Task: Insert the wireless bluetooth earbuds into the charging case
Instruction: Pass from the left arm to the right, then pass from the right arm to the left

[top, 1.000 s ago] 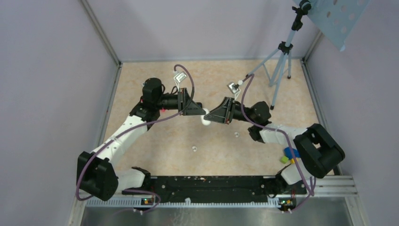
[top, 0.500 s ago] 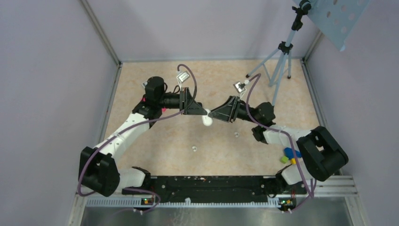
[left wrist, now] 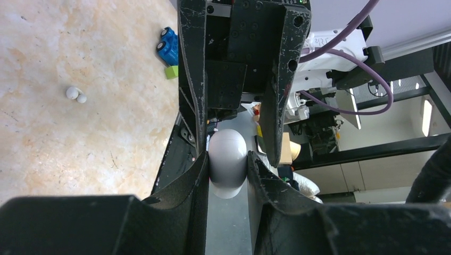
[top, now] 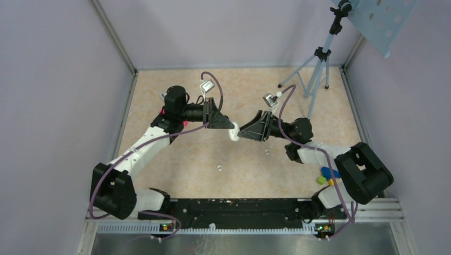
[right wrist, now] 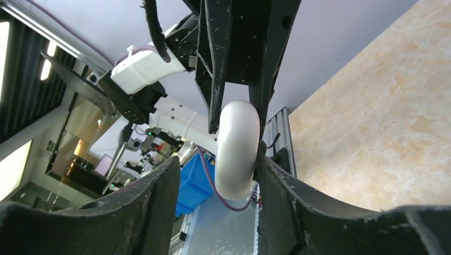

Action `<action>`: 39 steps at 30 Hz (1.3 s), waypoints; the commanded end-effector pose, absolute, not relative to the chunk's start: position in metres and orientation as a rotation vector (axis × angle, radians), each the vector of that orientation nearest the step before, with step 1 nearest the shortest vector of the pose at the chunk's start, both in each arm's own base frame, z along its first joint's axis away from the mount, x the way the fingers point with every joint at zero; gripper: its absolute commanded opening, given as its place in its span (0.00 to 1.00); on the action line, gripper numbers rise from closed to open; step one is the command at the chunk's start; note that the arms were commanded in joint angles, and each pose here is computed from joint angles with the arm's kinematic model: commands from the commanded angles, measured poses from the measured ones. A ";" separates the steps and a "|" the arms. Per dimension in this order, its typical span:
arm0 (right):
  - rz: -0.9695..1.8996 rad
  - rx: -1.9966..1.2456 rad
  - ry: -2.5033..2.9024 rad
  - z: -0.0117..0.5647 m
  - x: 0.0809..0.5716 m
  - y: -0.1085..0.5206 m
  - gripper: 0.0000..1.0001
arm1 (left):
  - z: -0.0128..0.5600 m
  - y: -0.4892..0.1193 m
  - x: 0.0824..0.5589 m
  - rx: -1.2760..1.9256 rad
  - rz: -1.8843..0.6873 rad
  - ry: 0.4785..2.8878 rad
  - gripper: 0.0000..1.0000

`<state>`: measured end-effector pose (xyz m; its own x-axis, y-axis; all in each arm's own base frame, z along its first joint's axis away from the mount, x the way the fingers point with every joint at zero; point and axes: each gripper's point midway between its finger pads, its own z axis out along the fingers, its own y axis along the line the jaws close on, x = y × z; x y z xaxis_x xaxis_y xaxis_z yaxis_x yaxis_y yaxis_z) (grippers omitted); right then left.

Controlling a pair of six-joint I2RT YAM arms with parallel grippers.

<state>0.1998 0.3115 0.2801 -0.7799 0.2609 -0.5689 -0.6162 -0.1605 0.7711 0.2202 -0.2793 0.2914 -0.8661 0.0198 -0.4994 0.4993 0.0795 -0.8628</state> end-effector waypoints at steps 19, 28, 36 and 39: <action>2.002 -0.476 1.505 0.282 0.193 0.317 0.42 | 0.325 -0.277 0.217 0.601 -1.819 1.873 0.00; 2.001 -0.449 1.485 0.285 0.195 0.318 0.00 | 0.328 -0.276 0.216 0.608 -1.815 1.866 0.00; 1.948 -0.329 1.441 0.292 0.205 0.310 0.00 | 0.313 -0.274 0.219 0.541 -1.769 1.946 0.80; 1.944 -0.325 1.433 0.294 0.205 0.309 0.00 | 0.306 -0.276 0.214 0.522 -1.815 1.950 0.77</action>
